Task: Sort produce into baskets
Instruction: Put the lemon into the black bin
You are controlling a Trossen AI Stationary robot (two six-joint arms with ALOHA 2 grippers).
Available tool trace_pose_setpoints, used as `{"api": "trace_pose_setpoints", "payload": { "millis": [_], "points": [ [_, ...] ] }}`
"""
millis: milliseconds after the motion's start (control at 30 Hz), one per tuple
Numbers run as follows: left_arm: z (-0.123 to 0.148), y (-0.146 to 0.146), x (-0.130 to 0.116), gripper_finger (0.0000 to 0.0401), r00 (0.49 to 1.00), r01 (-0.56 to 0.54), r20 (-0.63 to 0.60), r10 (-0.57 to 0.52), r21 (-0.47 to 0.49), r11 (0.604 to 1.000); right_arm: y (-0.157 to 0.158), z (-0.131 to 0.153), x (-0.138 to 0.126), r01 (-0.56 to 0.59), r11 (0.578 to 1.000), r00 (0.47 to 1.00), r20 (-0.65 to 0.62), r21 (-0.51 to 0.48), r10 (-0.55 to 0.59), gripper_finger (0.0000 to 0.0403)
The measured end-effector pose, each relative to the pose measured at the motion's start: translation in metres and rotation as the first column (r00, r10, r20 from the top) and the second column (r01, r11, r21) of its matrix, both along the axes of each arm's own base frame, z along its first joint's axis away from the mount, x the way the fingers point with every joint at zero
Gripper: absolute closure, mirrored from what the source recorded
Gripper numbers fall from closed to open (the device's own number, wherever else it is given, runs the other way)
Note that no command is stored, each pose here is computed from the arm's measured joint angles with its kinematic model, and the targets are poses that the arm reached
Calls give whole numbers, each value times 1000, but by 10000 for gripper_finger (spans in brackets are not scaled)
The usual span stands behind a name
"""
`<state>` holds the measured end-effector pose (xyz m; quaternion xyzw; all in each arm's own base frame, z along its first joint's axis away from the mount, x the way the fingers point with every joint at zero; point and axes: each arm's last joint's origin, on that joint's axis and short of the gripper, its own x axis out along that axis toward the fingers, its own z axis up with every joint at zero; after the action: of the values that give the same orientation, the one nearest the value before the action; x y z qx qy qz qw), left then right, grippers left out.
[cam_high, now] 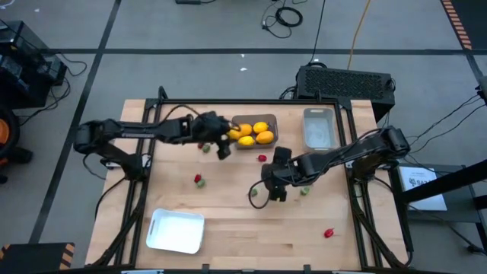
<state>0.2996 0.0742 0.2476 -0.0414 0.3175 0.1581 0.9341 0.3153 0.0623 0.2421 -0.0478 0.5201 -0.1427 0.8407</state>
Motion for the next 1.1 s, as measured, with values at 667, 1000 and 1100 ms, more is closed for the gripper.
{"api": "trace_pose_setpoints", "payload": {
  "millis": [667,1000,1100],
  "points": [
    [-44,58,92,186,995,32,96,-32,-3,999,-110,11,-66,208,976,965,177,-66,-194,110],
    [-55,85,114,182,999,-10,45,10,-13,1000,-102,18,-108,250,967,908,334,49,-251,110],
    [-59,87,113,170,1000,-24,20,24,-16,1000,-100,22,-112,246,968,901,355,58,-250,110]
  ]
}}
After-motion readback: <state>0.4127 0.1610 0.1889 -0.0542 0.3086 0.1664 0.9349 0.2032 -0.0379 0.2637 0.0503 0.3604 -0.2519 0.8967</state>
